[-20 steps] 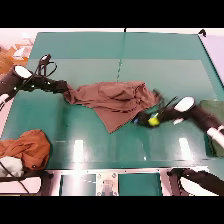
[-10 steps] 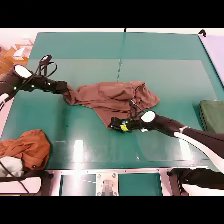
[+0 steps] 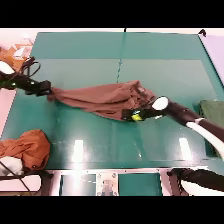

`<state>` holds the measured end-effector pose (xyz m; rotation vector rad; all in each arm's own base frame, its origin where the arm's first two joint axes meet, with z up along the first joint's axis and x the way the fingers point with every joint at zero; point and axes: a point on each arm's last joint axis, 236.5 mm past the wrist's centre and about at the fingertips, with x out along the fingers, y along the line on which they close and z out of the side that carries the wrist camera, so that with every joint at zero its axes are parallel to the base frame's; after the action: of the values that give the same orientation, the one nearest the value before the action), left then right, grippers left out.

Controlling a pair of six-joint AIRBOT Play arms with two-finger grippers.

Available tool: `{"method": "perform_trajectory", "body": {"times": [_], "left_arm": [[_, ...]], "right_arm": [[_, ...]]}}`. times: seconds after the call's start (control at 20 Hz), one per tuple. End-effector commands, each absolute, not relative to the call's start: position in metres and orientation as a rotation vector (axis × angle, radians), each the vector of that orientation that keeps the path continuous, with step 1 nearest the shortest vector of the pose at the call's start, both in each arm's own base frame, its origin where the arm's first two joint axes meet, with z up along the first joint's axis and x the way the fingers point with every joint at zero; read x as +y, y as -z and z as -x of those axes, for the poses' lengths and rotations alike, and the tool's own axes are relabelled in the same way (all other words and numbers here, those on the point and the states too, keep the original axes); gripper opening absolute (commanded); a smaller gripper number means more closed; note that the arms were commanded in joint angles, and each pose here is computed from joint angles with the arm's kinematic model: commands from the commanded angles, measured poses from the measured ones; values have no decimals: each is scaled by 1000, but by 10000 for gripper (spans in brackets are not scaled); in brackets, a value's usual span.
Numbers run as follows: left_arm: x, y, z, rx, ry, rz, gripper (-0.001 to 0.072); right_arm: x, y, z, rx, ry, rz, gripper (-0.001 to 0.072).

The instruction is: Fold the shirts.

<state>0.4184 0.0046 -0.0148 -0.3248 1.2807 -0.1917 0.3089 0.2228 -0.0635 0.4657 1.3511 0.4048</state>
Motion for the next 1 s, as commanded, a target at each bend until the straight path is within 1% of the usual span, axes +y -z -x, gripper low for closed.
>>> {"method": "perform_trajectory", "body": {"times": [0.0,0.15,0.2,0.25,0.35,0.4,0.5,0.65,0.75,0.8,0.9,0.95], "left_arm": [[19,23,-378,1447,158,378,29],[-8,17,-350,1567,254,418,29],[-21,11,-341,1601,306,454,29],[-37,1,-335,1614,383,506,29],[-79,-39,-339,1533,611,626,28],[-98,-69,-349,1432,711,688,29],[-122,-142,-370,1189,852,762,28],[-139,-275,-382,786,975,757,28],[-144,-374,-371,518,1016,763,29],[-145,-421,-359,389,1034,764,29],[-146,-494,-328,177,1054,723,29],[-145,-516,-316,113,1042,704,29]], "right_arm": [[127,43,-301,1381,-232,-337,10],[84,29,-296,1366,-160,-310,10],[77,21,-299,1343,-146,-328,10],[72,6,-303,1313,-139,-340,10],[63,-44,-317,1216,-153,-328,8],[60,-78,-326,1142,-164,-312,8],[49,-168,-344,928,-167,-289,8],[35,-303,-346,600,-156,-253,10],[27,-383,-331,407,-136,-249,10],[24,-417,-320,320,-129,-242,10],[23,-477,-294,160,-123,-246,10],[29,-494,-283,116,-145,-243,10]]}}
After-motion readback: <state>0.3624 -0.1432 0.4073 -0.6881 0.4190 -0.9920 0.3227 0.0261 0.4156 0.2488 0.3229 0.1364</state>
